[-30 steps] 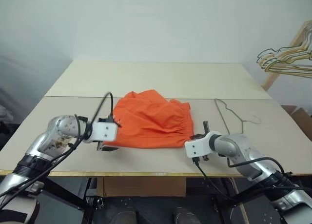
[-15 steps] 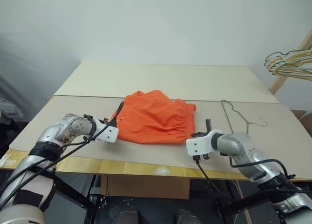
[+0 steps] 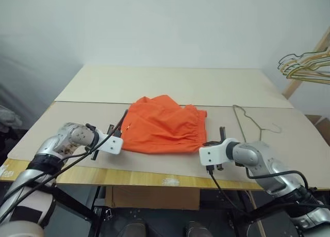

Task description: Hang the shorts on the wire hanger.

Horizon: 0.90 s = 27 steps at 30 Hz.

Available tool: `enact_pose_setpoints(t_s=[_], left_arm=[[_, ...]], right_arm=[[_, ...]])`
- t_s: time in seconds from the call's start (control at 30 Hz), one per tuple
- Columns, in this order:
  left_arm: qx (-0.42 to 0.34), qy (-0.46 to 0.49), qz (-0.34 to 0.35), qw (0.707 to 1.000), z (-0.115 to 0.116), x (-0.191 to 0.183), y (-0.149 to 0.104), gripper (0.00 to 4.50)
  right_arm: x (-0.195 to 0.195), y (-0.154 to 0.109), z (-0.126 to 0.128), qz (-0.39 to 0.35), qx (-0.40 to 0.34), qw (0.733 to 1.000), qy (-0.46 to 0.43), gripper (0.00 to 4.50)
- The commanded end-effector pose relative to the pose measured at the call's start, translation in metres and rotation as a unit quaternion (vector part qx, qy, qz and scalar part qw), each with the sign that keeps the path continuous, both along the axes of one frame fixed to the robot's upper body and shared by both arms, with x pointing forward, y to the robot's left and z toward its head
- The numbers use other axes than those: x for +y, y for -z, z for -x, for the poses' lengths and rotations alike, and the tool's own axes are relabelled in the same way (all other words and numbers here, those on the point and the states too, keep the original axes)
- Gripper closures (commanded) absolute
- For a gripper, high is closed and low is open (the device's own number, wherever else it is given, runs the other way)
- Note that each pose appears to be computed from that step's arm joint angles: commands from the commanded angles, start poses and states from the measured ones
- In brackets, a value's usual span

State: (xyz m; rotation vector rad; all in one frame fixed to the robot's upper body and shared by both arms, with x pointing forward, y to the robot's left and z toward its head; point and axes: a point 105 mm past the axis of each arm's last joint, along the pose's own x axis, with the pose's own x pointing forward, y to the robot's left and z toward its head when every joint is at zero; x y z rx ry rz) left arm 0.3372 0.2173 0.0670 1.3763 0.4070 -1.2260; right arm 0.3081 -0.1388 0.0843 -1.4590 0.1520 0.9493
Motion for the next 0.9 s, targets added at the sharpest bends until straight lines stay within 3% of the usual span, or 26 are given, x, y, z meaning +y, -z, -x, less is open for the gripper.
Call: enact_pose_setpoints(t_s=[0.03, 0.37, 0.63, 0.73, 0.9], left_arm=[[0.022, -0.001, 0.01, 1.0, 0.017, 0.001, -0.002, 4.49], [0.08, -0.062, 0.059, 0.993, 0.067, -0.006, 0.008, 4.49], [0.105, -0.084, 0.074, 0.988, 0.087, -0.013, 0.009, 4.49], [0.098, -0.078, 0.084, 0.989, 0.083, -0.017, -0.001, 4.49], [0.04, -0.071, 0.134, 0.988, 0.047, -0.029, -0.047, 4.49]], right_arm=[[-0.002, -0.02, 0.0, -0.008, -0.028, 1.0, -0.004, 4.5], [-0.007, -0.021, 0.009, -0.016, -0.019, 1.0, -0.007, 4.5], [-0.013, -0.018, 0.023, -0.023, 0.0, 1.0, -0.014, 4.5], [-0.014, -0.023, 0.026, -0.038, -0.002, 0.999, -0.012, 4.5], [-0.013, -0.043, 0.021, -0.078, -0.024, 0.997, -0.004, 4.5]])
